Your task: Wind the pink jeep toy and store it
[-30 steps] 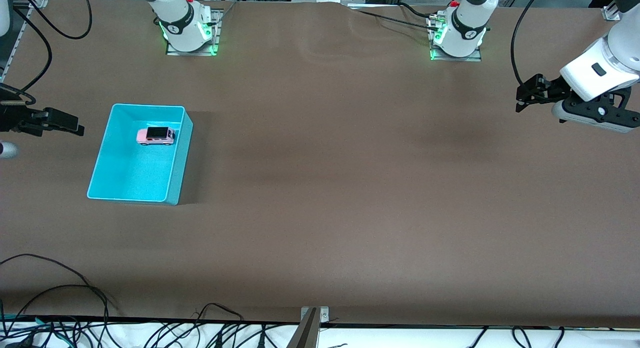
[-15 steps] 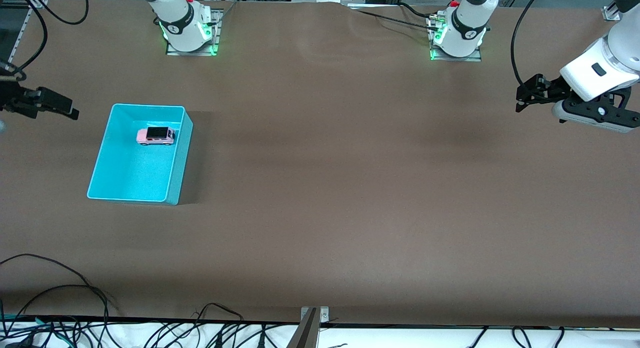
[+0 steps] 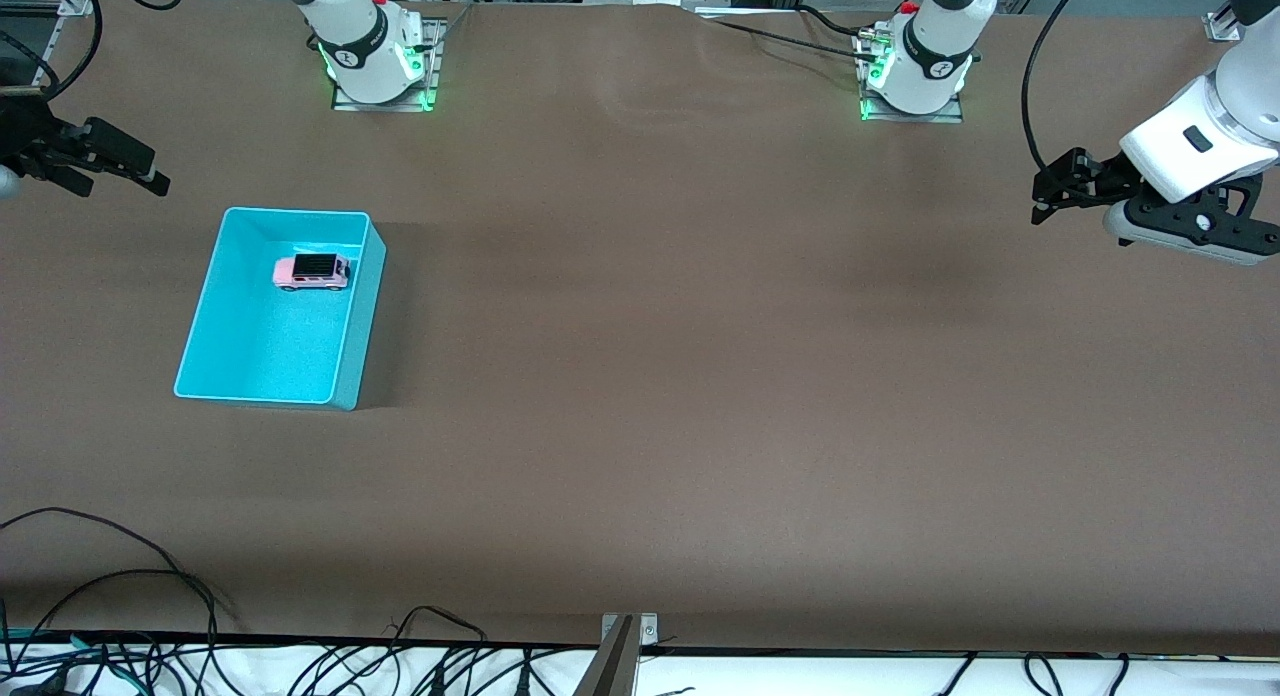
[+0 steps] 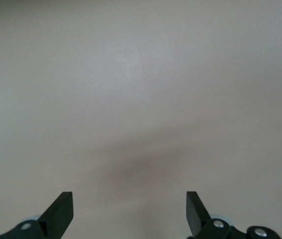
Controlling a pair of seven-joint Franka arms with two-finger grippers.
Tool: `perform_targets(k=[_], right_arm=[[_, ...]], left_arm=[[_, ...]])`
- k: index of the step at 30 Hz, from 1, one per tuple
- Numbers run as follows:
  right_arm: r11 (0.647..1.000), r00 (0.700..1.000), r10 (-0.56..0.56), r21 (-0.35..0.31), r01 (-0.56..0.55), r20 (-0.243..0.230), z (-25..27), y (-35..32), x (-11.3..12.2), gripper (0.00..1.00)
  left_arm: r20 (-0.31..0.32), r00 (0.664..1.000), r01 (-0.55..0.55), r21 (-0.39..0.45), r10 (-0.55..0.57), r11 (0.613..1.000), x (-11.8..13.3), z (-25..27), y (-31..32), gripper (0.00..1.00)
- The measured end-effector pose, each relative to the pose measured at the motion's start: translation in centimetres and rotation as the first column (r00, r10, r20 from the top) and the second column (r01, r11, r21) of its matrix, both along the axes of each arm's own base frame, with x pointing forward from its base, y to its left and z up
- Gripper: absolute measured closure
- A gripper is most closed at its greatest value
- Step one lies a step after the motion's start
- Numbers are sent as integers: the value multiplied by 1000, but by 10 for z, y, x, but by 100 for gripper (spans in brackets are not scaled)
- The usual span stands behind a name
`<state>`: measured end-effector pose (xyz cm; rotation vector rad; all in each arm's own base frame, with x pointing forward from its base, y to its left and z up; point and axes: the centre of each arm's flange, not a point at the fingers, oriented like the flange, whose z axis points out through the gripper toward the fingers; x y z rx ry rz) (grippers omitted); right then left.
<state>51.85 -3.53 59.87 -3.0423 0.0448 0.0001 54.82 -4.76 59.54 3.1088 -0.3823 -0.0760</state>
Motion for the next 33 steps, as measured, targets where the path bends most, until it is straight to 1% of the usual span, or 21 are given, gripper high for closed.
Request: perform_targets(k=[6, 12, 21, 33], right_arm=[[998, 999, 47, -36, -48, -10, 3, 30, 13, 0], [996, 997, 71, -54, -72, -12, 3, 55, 23, 0], [994, 998, 63, -86, -64, -17, 2, 48, 26, 0], [995, 999, 34, -97, -37, -28, 0, 34, 26, 0]], left_arm=[[0, 1000, 0, 0, 0, 1000, 0, 0, 0, 0], [0, 1000, 0, 0, 0, 1000, 0, 0, 0, 0], [0, 1000, 0, 0, 0, 1000, 0, 0, 0, 0], [0, 1000, 0, 0, 0, 1000, 0, 0, 0, 0]])
